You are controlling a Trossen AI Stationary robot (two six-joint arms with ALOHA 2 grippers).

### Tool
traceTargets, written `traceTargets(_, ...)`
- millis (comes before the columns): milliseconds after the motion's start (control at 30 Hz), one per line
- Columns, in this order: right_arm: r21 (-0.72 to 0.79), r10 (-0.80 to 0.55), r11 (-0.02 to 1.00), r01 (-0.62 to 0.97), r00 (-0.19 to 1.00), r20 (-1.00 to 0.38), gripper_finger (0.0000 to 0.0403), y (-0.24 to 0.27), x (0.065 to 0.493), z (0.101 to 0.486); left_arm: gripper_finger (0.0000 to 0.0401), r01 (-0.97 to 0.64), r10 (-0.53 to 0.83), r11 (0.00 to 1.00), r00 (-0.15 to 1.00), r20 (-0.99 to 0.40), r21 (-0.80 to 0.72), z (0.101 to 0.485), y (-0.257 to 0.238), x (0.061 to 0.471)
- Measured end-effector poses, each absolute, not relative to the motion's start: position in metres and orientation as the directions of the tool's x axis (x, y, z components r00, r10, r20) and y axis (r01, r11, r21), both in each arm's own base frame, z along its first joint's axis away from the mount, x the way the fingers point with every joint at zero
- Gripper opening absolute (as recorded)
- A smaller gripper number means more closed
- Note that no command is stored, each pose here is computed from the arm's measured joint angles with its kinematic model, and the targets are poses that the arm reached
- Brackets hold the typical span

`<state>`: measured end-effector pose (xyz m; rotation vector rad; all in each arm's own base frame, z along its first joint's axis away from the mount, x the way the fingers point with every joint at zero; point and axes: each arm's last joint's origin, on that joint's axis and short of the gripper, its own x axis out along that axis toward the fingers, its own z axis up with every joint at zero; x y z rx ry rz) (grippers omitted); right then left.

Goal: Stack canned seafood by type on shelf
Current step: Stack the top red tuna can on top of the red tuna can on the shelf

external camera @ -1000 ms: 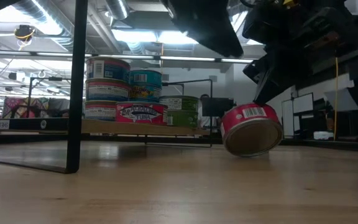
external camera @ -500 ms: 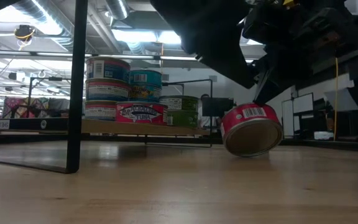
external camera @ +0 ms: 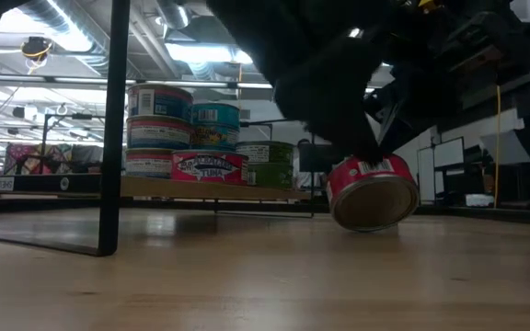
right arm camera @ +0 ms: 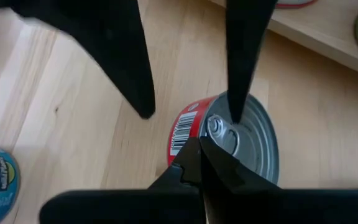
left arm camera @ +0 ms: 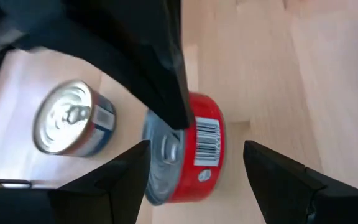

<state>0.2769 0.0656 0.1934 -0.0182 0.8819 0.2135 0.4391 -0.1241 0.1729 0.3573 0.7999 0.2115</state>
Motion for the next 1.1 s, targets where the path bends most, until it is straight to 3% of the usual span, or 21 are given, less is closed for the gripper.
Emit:
traceTargets(400,0.073,0.179,0.978,-0.194,0.615,-0.768,0.0000,0.066,0.277,0.193,0.0253,-0.004,0.345,0.898,0.630,-0.696,0.441,0.139,-0.122,0.444)
traceTargets(900,0.067,0.171,0.980,-0.188,0.618,-0.767,0.0000,0.065,0.277,0.193,0.0251,-0.058,0.372,0.895,0.644,-0.668,0.442,0.141,-0.100,0.454)
traceTargets(1100,0.067,0.171,0.980,-0.187,0.619,-0.767,0.0001,0.065,0.277,0.194,0.0195,-0.035,0.369,0.889,0.646,-0.668,0.457,0.141,-0.103,0.453)
